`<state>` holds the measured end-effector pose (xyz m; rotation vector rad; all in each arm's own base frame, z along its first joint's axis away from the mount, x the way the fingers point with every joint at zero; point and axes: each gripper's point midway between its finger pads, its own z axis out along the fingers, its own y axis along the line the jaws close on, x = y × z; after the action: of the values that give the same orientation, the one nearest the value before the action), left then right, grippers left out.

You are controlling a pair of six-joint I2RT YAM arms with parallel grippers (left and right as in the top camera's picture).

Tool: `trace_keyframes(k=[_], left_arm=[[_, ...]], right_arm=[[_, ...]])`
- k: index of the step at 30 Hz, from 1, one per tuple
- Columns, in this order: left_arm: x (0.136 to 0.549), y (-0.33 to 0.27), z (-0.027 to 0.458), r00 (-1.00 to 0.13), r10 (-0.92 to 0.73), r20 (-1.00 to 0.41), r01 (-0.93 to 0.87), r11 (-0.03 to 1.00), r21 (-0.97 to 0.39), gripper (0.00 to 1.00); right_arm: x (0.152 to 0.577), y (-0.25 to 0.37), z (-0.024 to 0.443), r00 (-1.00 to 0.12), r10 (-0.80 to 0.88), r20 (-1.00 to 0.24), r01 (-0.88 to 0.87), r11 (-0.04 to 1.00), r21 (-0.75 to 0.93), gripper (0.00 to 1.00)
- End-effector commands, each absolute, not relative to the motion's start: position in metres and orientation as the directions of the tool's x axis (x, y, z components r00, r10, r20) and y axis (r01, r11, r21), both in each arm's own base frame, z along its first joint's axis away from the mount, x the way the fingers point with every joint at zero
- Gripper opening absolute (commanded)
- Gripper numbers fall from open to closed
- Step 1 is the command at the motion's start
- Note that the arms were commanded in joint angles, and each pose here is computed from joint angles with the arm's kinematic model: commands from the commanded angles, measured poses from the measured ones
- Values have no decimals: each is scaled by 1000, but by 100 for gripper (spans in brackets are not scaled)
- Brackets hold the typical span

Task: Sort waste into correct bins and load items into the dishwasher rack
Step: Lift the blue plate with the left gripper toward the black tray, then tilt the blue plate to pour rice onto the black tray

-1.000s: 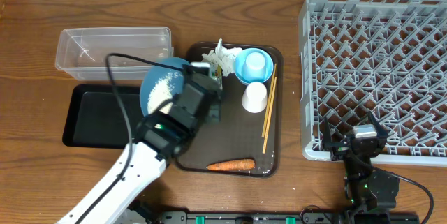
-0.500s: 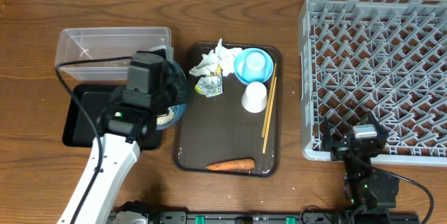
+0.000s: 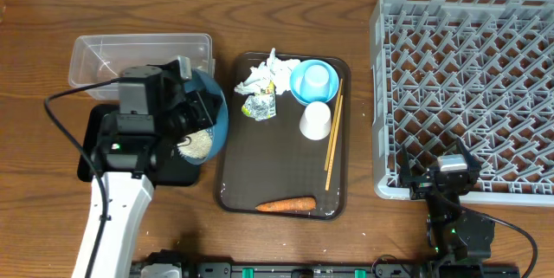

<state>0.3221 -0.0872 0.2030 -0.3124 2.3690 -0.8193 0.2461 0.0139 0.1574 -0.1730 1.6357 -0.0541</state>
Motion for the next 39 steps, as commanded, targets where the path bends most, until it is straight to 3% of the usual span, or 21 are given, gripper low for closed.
trace_keyframes(k=[1, 11, 26, 34, 39], left_arm=[[320, -88, 225, -783, -396, -480, 41, 737, -675, 6], [313, -62, 235, -745, -463, -480, -9, 726, -687, 6], [306, -44, 258, -738, -522, -427, 43, 595, -802, 6], [300, -26, 245, -729, -584, -356, -59, 572, -818, 6], [297, -32, 255, -754, -564, -337, 4, 509, -861, 6]], right_arm=[[246, 16, 156, -65, -156, -986, -84, 985, -151, 99], [246, 16, 156, -66, -156, -986, -84, 985, -151, 99], [246, 16, 156, -65, -156, -986, -84, 985, -151, 99], [246, 16, 156, -65, -156, -986, -84, 985, -151, 99], [246, 16, 156, -65, -156, -986, -84, 985, -151, 99]])
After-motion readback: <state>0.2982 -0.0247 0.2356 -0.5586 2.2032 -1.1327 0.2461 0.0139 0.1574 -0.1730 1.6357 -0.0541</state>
